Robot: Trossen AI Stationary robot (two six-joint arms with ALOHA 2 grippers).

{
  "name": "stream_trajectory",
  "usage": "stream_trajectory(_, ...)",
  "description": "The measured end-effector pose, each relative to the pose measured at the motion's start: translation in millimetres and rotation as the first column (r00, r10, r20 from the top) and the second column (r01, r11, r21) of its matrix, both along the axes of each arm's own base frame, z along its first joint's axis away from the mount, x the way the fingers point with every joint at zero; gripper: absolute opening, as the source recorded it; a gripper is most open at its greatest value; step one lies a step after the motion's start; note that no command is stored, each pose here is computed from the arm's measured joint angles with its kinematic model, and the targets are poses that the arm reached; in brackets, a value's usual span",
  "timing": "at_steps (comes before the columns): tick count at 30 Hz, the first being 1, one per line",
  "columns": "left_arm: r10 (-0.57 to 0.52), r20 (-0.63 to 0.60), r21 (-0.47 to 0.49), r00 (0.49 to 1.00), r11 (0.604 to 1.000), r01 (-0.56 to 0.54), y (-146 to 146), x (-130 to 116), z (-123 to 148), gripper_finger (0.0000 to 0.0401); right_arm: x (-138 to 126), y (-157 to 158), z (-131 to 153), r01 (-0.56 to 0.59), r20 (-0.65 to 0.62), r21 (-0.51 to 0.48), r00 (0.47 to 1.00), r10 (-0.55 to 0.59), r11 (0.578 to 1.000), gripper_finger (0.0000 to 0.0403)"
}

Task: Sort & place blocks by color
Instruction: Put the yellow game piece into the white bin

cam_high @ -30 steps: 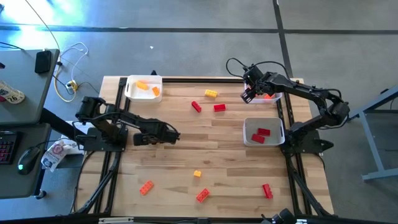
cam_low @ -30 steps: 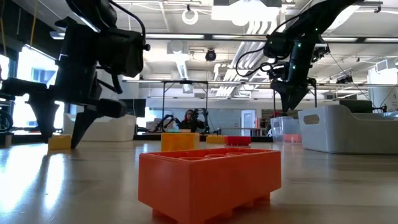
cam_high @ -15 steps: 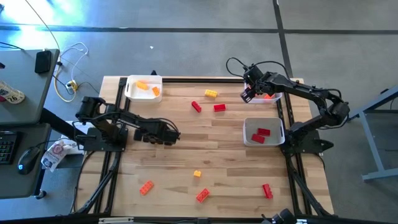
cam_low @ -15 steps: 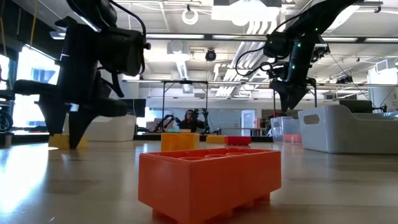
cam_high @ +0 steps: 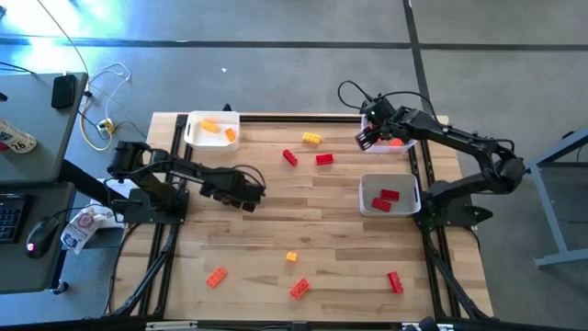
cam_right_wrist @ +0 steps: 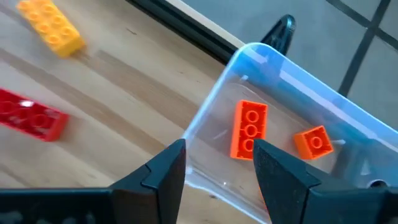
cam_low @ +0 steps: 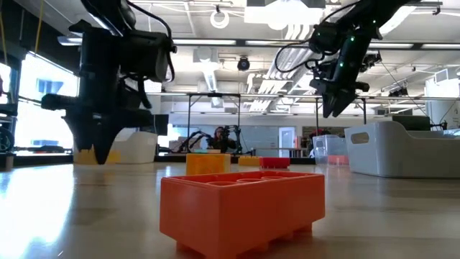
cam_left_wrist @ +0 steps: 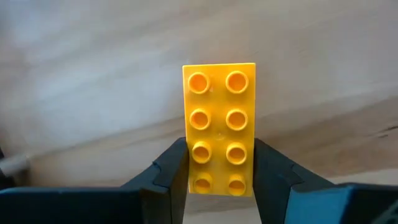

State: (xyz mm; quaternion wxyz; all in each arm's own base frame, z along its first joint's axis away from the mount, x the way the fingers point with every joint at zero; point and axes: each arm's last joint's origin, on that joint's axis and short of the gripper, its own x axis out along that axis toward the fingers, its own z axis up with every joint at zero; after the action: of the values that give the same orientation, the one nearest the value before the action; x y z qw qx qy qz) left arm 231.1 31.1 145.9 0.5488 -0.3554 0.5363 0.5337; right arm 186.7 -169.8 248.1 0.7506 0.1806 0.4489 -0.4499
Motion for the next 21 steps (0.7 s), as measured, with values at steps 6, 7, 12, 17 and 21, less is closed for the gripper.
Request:
stream_trajectory(6,-0.079,0.062,0.068,0.995,0.995,0.075,12.6,-6.8,21.6,0.0112,9.4,13.0,6.1,-0.035,0.080,0.005,0.996,0.035,0.999,0.0172)
stream_trajectory(7,-0.093,0.078,0.089,0.993,0.992,0.086,15.2,-7.9,25.8,0.0112,12.0,14.8,6.6,-0.046,0.097,0.006,0.994,0.045,0.999,0.0172)
stream_trajectory(12,-0.171,0.161,0.186,0.972,0.972,0.141,27.8,-14.5,48.5,0.0114,25.8,23.0,10.7,-0.116,0.187,-0.011,0.976,0.116,0.993,0.0172)
stream_trajectory(17,-0.257,0.235,0.314,0.937,0.933,0.177,41.4,-21.7,72.2,0.0113,37.6,28.6,16.5,-0.157,0.257,-0.067,0.951,0.169,0.985,0.0172)
stream_trajectory(21,-0.311,0.257,0.399,0.915,0.896,0.192,53.8,-28.1,86.9,0.0115,43.7,31.5,20.1,-0.176,0.295,-0.103,0.935,0.200,0.979,0.0172)
